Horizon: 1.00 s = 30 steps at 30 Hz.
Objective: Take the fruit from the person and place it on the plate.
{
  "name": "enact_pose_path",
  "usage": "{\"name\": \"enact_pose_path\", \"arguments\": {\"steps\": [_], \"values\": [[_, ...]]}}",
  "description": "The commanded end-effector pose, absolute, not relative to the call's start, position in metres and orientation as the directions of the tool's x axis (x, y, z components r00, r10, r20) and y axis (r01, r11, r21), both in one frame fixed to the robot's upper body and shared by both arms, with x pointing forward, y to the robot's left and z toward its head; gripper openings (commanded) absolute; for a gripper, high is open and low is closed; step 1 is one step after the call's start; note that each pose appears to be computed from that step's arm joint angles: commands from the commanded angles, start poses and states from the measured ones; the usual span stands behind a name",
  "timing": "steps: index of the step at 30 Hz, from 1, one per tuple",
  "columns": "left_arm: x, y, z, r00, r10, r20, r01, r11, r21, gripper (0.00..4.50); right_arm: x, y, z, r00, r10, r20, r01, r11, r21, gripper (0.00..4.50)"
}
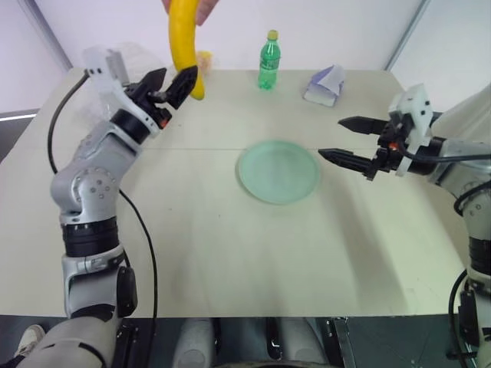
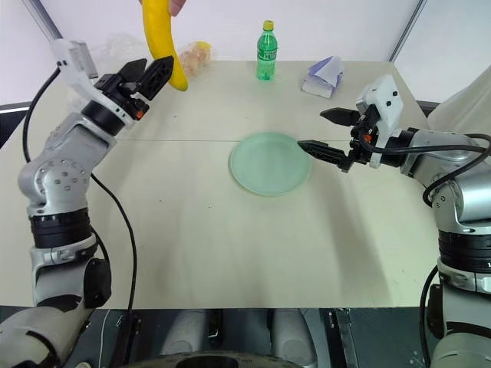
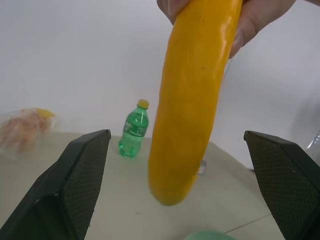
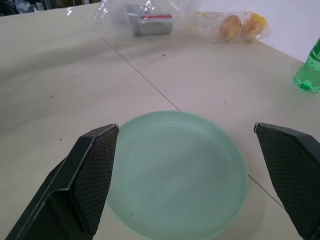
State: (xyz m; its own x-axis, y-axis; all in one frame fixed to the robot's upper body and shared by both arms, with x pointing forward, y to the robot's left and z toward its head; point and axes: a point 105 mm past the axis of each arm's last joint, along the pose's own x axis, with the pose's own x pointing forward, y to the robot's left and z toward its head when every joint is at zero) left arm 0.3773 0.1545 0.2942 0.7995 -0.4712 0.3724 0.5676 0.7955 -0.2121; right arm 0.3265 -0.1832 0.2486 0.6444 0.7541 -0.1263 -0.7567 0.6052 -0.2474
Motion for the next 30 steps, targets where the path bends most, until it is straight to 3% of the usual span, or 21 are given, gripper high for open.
{"name": "enact_pose_path", "arguments": {"steps": [1, 11, 14, 18, 19, 30], "values": [[0.379, 0.150, 0.310, 0.765, -0.483, 0.427, 0.590, 0.791, -0.162, 4.50, 0.321, -0.179, 0.265, 0.643, 0.761, -0.084, -0.744, 0.595, -0.303, 4.43], [0.389, 0.142, 0.312, 0.745, -0.504, 0.436, 0.610, 0.781, -0.139, 4.50, 0.318, -0.183, 0.264, 0.662, 0.745, -0.085, -0.728, 0.612, -0.308, 4.43], [0.389, 0.141, 0.312, 0.742, -0.507, 0.438, 0.613, 0.778, -0.137, 3.60, 0.319, -0.184, 0.263, 0.666, 0.741, -0.086, -0.724, 0.616, -0.310, 4.50], [0.388, 0.140, 0.311, 0.738, -0.512, 0.438, 0.616, 0.777, -0.129, 1.49, 0.319, -0.184, 0.261, 0.668, 0.739, -0.087, -0.724, 0.617, -0.308, 4.50], [0.387, 0.140, 0.311, 0.739, -0.513, 0.438, 0.616, 0.777, -0.129, 1.16, 0.319, -0.185, 0.261, 0.668, 0.739, -0.087, -0.723, 0.618, -0.309, 4.50], [0.393, 0.113, 0.286, 0.751, -0.562, 0.346, 0.649, 0.726, -0.229, 1.16, 0.319, -0.193, 0.256, 0.689, 0.716, -0.110, -0.706, 0.630, -0.323, 4.50]]}}
